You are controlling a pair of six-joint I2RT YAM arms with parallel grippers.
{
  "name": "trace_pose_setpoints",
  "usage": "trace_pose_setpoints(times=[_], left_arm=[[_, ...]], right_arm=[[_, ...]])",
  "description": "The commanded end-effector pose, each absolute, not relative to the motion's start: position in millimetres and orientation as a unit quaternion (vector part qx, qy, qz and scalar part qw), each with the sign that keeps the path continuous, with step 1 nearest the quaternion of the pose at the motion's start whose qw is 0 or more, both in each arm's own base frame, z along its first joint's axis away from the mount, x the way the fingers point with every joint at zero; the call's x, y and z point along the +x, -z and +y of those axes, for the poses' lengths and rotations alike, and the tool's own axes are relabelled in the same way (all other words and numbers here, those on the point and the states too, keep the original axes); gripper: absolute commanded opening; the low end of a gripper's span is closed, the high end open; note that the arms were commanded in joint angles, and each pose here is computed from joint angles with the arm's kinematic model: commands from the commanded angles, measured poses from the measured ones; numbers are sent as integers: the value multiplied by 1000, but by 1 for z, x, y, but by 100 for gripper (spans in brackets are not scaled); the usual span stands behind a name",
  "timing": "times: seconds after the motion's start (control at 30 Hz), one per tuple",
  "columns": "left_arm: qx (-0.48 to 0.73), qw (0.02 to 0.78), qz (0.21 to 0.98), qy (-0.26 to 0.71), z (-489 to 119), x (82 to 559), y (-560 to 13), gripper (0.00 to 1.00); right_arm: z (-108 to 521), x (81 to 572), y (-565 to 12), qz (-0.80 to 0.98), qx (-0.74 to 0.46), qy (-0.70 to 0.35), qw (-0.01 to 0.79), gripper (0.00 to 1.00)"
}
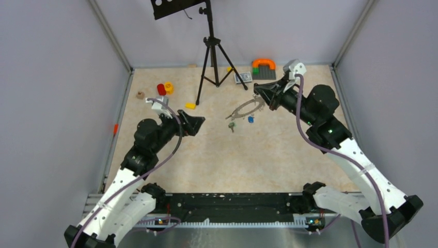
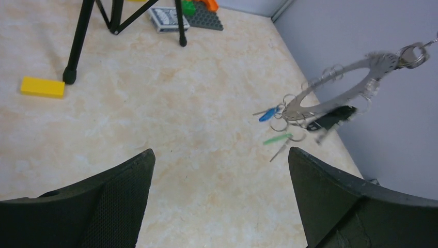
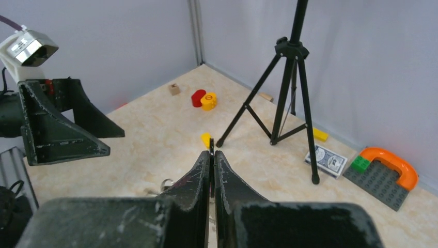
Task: Remove the keys from the keyring
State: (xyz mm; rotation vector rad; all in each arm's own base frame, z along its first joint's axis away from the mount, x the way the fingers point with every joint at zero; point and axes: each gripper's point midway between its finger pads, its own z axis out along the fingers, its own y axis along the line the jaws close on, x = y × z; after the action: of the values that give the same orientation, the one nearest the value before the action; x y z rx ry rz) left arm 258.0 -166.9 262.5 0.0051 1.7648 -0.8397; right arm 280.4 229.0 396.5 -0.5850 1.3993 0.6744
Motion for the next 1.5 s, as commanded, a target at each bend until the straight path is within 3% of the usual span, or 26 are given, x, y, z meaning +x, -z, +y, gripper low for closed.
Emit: trace_pose_setpoints(times=[0.0,0.4,1.0,1.47], left_arm=[[43,611,683,398,-172,244,-334,99],[166,619,595,485,-198,193,-417,99],[255,618,555,495,-232,176,-422,99],[324,589,507,539,-298,153,-426,99]], right_arm=[[232,252,-436,598,-276,-336,673,0],[239,218,-475,583,-257,-421,645,0],[245,170,-524,530,-283,-511,615,0],[246,151,-539,507,-287,-552,596,0]])
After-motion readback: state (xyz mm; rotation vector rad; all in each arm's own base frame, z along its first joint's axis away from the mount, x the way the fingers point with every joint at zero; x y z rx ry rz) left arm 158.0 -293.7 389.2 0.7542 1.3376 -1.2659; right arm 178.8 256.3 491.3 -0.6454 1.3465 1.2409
